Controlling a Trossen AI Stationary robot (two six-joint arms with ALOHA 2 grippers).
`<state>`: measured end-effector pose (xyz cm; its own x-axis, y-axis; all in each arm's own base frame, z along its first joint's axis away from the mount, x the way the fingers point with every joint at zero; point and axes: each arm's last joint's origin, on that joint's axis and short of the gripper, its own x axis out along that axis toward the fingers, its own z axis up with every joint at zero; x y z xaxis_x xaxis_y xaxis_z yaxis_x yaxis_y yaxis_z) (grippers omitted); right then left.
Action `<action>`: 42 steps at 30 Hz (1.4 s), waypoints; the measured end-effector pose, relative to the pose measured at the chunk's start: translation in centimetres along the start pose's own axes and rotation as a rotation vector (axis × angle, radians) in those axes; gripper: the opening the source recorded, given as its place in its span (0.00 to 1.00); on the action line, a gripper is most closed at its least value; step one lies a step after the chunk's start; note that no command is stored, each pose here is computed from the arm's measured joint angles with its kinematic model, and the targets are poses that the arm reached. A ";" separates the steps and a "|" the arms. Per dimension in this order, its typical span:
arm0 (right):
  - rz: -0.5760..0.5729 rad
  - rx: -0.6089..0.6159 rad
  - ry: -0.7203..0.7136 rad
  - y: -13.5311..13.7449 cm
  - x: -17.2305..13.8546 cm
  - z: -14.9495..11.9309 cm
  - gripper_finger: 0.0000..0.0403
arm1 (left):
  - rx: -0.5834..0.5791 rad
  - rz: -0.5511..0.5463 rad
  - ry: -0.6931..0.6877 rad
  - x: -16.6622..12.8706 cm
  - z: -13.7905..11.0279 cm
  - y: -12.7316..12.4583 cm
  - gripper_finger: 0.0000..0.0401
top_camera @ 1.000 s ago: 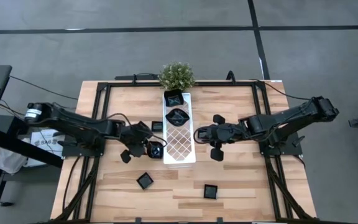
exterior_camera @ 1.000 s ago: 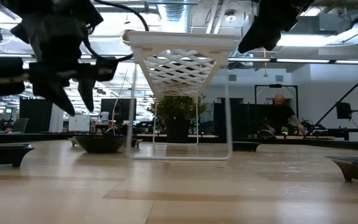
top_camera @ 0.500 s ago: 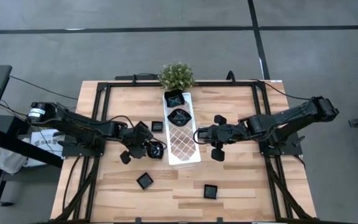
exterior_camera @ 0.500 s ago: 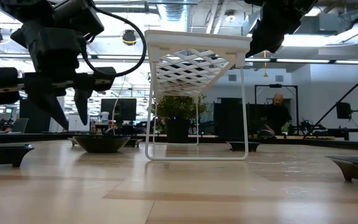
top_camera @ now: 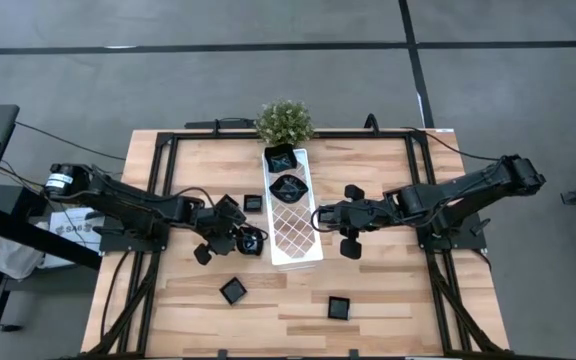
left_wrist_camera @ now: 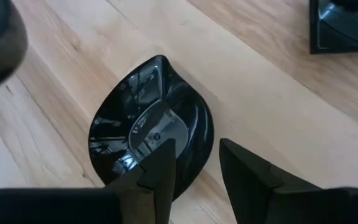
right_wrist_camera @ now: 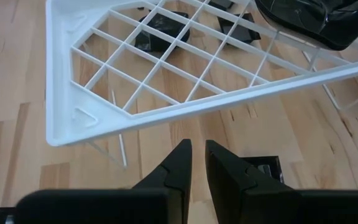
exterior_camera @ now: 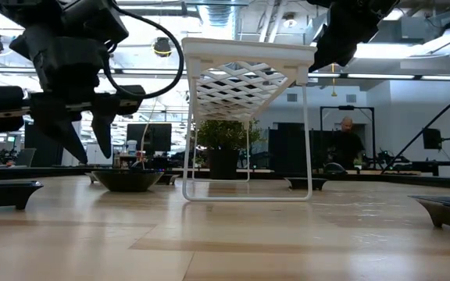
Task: Pick & Place Mini shaped plates
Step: Stack the leaf-shaped plate on the other leaf-shaped plate on the shelf
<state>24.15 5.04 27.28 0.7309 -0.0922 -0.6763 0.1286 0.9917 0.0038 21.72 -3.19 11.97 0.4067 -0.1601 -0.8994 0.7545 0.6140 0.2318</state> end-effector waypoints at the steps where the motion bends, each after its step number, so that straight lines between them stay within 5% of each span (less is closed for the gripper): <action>1: 0.000 0.000 0.000 0.0 0.0 0.0 0.10 | 0.000 -0.001 -0.003 0.1 -0.2 -0.1 0.31; 25: -0.026 -0.006 -0.014 0.6 -0.2 -0.1 0.10 | 0.179 0.005 -0.049 1.4 -1.1 -1.7 0.31; 42: -0.022 0.011 -0.014 0.7 -0.2 -0.2 0.10 | 0.173 0.005 -0.044 2.7 -1.4 -1.4 0.30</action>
<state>23.95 5.81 27.31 0.7371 -0.1153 -0.6658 0.1524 0.9883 -0.0024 21.08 -3.40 8.68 0.4295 -0.1934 -0.8821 0.8284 0.4733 0.2996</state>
